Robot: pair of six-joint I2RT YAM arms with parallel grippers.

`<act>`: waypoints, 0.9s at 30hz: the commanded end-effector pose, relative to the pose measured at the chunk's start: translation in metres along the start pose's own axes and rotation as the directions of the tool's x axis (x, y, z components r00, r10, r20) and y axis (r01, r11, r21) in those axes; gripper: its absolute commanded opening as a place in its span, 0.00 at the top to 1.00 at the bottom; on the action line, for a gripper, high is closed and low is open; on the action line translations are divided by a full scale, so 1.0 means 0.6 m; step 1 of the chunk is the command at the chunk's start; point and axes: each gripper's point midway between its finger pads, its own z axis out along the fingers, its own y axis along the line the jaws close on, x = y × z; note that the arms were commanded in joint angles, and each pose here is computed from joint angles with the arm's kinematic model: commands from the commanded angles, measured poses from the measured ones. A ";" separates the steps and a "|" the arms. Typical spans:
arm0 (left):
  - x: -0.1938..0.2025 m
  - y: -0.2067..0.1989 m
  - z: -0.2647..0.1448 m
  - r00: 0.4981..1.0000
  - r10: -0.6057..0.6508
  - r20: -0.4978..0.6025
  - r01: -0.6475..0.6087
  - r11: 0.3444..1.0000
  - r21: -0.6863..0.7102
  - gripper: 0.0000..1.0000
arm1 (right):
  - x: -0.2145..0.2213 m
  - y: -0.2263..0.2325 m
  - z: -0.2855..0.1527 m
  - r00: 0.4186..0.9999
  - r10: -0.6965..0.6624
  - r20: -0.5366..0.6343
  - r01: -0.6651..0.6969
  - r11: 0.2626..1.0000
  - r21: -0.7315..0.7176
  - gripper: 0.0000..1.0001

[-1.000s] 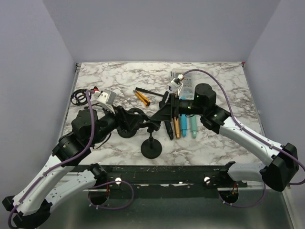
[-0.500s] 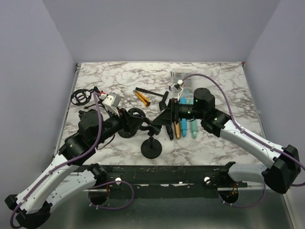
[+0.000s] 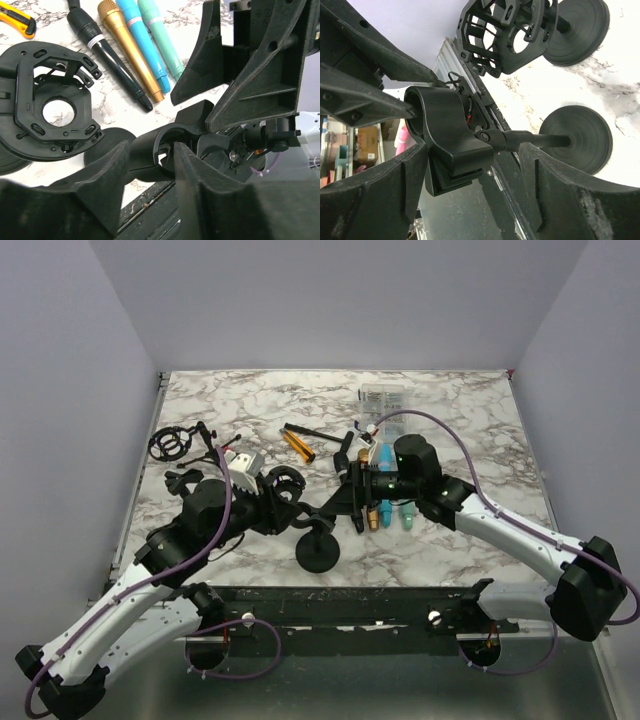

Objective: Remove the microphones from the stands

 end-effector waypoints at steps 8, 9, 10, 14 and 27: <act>-0.156 -0.051 -0.073 0.967 0.116 0.225 -0.110 0.993 -0.038 0.20 | -0.117 0.053 -0.071 0.964 -0.212 0.162 0.175 0.961 0.214 0.01; -0.171 -0.056 -0.081 0.961 0.131 0.244 -0.124 0.991 -0.043 0.17 | -0.133 0.055 -0.082 0.954 -0.238 0.183 0.188 0.948 0.256 0.00; -0.183 -0.059 -0.089 0.954 0.144 0.261 -0.135 0.990 -0.050 0.16 | -0.144 0.053 -0.094 0.946 -0.260 0.193 0.194 0.933 0.303 0.00; -0.229 -0.070 -0.131 0.921 0.188 0.341 -0.170 0.982 -0.084 0.13 | -0.193 0.037 -0.167 0.900 -0.357 0.249 0.181 0.828 0.531 0.00; -0.311 -0.038 -0.310 0.686 0.334 0.647 -0.196 0.940 -0.278 0.05 | -0.248 0.081 -0.441 0.594 -0.610 0.525 -0.053 0.621 0.782 0.00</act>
